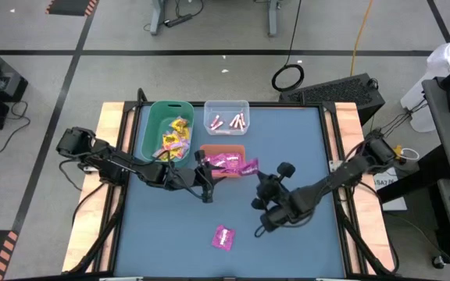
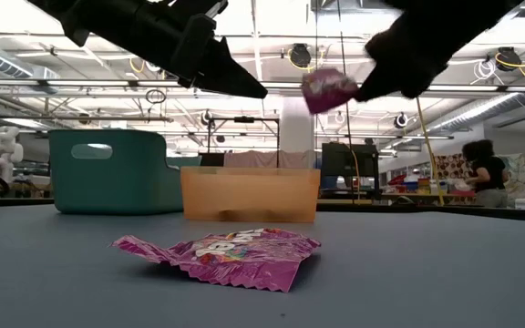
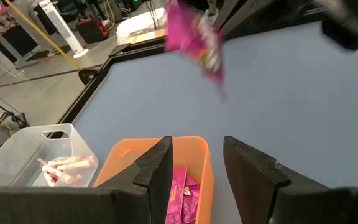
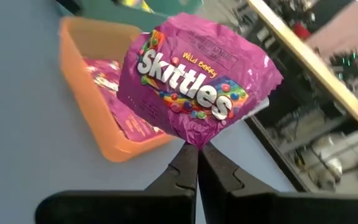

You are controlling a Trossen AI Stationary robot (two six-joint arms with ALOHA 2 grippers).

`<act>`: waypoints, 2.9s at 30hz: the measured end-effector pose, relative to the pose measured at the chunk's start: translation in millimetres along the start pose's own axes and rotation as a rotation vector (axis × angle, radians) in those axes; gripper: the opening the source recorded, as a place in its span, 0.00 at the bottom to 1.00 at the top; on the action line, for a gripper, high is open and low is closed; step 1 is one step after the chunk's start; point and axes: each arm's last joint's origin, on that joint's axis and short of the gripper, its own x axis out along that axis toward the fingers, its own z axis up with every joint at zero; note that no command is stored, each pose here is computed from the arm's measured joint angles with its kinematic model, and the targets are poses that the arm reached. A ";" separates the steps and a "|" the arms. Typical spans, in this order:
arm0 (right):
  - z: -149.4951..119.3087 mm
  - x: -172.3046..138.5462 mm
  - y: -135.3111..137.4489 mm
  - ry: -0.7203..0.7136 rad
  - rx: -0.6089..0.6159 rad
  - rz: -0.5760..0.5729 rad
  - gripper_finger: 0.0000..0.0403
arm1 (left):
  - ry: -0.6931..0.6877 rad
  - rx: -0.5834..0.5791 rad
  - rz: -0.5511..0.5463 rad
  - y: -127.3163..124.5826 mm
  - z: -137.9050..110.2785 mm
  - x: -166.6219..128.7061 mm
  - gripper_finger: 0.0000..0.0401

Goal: Sort candy
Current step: Put the violet candy into the orange bin

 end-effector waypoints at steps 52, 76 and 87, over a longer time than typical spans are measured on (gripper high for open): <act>60.1 17.1 -39.5 -0.070 -0.257 0.469 0.00 | 0.006 -0.012 0.026 3.5 11.7 -23.3 0.37; 33.8 159.6 -42.6 0.219 -0.065 0.514 0.01 | 0.044 -0.039 0.003 -0.8 11.8 -34.4 0.37; 39.7 145.3 -45.8 0.229 0.025 0.519 0.27 | 0.033 -0.026 -0.168 -5.8 12.1 -34.8 0.37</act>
